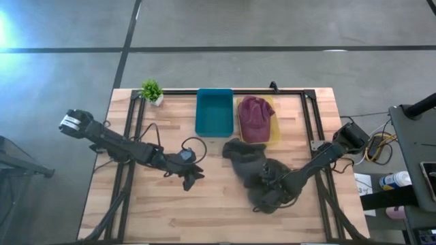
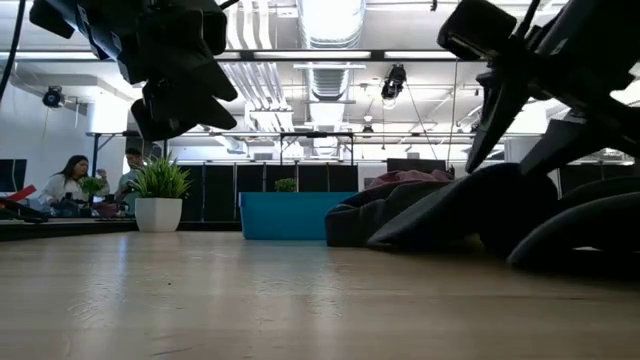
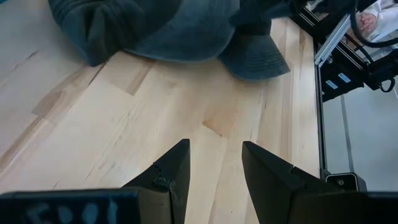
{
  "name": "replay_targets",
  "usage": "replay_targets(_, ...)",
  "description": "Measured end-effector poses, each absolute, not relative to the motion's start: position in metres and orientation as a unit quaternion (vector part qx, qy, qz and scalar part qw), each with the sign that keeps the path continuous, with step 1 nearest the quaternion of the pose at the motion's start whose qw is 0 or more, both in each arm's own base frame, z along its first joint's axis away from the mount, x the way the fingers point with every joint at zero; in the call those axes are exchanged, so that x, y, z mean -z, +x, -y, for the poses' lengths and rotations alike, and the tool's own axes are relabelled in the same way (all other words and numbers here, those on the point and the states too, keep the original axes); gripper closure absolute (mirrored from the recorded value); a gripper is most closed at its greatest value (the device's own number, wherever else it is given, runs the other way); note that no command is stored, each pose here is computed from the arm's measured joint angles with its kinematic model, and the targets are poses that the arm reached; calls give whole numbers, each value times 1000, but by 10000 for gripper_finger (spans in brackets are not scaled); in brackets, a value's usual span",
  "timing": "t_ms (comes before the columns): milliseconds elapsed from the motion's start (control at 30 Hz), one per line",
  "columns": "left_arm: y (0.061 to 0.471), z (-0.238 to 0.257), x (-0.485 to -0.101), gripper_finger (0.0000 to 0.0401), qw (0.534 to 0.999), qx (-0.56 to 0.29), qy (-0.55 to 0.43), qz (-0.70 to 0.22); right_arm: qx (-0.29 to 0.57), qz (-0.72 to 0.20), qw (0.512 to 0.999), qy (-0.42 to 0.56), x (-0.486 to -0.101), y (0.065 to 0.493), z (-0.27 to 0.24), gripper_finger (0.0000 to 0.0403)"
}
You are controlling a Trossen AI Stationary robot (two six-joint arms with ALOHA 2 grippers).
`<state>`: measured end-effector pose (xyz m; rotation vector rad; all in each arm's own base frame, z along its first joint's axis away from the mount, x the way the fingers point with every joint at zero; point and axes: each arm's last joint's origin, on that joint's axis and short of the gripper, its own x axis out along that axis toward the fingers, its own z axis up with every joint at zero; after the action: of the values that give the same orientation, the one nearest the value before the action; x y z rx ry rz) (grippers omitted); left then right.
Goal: Pick & Place hat
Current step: Put the top black cap into the blue bin
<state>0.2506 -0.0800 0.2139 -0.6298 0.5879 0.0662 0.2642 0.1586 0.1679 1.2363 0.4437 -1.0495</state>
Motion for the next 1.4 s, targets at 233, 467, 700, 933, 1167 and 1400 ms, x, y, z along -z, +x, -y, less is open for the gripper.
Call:
replay_targets(233,252,79,-215,262,908,-33,-308,-282,471,-167,677,541,-175,268,-149,254)
replay_targets(467,252,79,-215,262,904,-37,-319,-281,475,-134,692,527,-180,267,-144,254)
replay_targets(700,252,79,-215,262,901,-40,-329,-281,451,-131,683,559,-196,271,-147,254)
replay_targets(933,252,79,-216,262,898,-42,-338,-278,463,-163,672,555,-185,265,-144,254)
replay_targets(1167,253,79,-217,262,897,-41,-346,-273,494,-160,674,525,-168,259,-127,254)
replay_targets(1400,253,79,-217,262,896,-41,-347,-273,487,-122,708,497,-172,261,-127,255)
